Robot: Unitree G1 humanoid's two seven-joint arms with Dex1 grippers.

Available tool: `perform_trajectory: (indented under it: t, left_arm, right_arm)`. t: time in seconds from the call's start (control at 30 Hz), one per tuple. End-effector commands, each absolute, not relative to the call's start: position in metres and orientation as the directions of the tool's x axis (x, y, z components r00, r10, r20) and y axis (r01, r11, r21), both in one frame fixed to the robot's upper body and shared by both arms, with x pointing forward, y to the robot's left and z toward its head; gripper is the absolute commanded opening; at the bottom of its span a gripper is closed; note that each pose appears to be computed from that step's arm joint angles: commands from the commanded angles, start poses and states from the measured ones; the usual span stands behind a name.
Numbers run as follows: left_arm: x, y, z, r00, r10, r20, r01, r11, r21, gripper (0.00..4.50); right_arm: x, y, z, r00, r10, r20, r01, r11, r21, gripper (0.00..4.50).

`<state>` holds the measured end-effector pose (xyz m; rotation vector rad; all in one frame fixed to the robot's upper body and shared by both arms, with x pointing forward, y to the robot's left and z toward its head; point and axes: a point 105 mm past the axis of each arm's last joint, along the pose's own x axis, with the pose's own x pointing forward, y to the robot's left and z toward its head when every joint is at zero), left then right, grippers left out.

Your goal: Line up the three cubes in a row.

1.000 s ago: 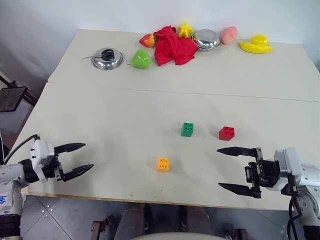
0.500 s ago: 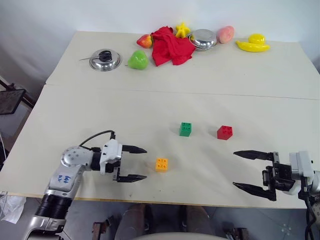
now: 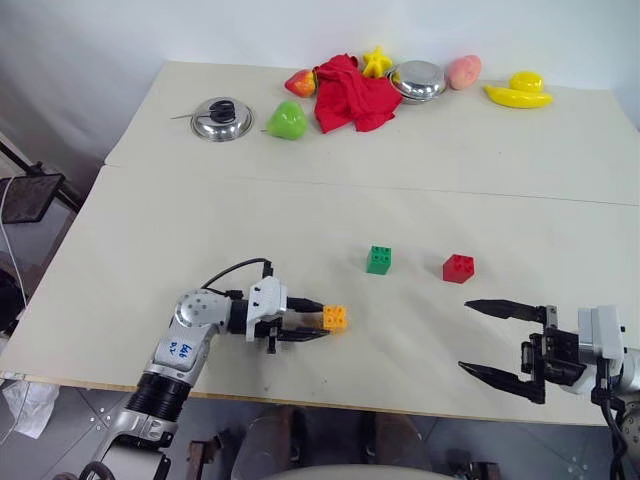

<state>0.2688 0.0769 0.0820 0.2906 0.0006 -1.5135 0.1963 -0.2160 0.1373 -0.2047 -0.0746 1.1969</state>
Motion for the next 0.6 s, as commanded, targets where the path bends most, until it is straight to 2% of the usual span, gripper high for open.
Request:
perform_trajectory:
  t: [0.03,0.33,0.6]
  left_arm:
    - [0.268,0.073,0.086,0.031,-0.988,-0.152,0.985,0.004,0.174,1.47]
    - [0.326,0.136,0.118,0.123,-0.974,-0.192,0.972,0.079,0.223,1.47]
    - [0.368,0.131,0.125,0.175,-0.957,-0.232,0.971,0.130,0.199,1.47]
  right_arm:
    - [0.195,-0.215,0.144,0.373,0.927,-0.041,-0.906,0.355,-0.232,4.50]
    - [0.194,-0.225,0.145,0.419,0.906,-0.055,-0.888,0.396,-0.232,4.50]
    - [0.196,-0.230,0.149,0.455,0.889,-0.047,-0.867,0.430,-0.250,4.50]
